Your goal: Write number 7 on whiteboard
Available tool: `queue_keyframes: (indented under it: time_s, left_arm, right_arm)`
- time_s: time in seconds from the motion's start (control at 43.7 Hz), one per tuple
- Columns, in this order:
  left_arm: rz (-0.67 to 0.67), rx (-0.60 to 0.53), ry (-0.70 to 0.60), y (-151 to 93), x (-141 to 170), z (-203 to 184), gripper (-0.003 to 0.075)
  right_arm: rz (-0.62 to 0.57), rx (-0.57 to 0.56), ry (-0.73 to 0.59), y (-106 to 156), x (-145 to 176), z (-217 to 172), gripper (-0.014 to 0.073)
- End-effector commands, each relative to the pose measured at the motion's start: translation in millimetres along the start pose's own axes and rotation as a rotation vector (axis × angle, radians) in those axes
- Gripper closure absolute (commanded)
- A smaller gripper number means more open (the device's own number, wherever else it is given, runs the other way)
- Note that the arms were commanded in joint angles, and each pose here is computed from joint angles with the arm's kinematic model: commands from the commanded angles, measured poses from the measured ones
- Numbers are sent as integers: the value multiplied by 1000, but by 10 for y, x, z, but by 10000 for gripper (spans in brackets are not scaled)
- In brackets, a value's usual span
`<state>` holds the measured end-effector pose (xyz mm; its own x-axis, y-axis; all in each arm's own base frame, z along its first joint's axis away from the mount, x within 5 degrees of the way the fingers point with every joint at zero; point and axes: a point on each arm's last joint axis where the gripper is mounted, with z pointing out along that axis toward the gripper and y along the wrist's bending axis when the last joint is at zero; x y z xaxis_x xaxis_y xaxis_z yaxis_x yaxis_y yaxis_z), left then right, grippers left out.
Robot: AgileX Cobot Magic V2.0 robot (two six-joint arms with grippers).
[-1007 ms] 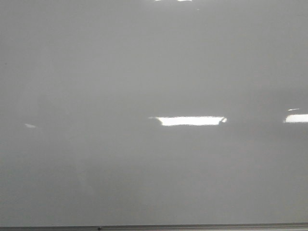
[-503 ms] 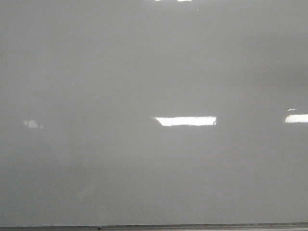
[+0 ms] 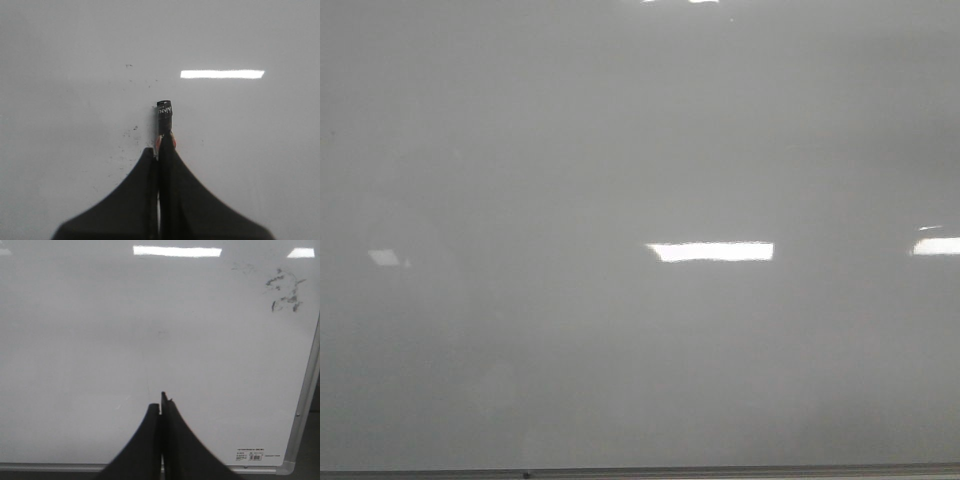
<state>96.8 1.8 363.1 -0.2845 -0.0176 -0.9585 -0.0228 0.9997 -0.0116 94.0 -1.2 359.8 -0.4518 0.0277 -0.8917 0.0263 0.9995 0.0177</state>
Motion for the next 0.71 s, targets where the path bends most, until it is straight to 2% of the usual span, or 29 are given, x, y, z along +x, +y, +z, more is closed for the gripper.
queue_keyframes:
  time_s: [0.0, 0.069, 0.183, 0.275, 0.366, 0.458, 0.526, 0.595, 0.686]
  left_arm:
    - [-18, 15, -77, -15, -152, 15, 741]
    - [-15, 26, -72, -26, -151, 26, 741]
    - [-19, 62, -60, -65, -145, 50, 734]
    - [-12, 70, -31, -77, -128, 93, 656]
    - [-5, 64, 22, -78, -94, 166, 478]
    - [0, 59, 89, -81, -51, 276, 293]
    - [-3, 57, 145, -85, -13, 367, 190]
    - [6, 52, 192, -87, 21, 467, 150]
    - [12, 45, 236, -90, 55, 615, 153]
  right_arm:
    - [-69, -35, -72, 43, -130, 6, 663]
    - [-123, -64, -69, 78, -128, 13, 663]
    - [-136, -78, -69, 94, -130, 20, 659]
    - [-137, -77, -58, 95, -124, 40, 627]
    - [-137, -77, -48, 98, -124, 65, 513]
    - [-138, -77, -42, 99, -115, 78, 317]
    - [-137, -77, -41, 99, -112, 80, 180]
    - [-137, -77, -40, 99, -112, 81, 80]
    - [-137, -77, -44, 99, -115, 81, 45]
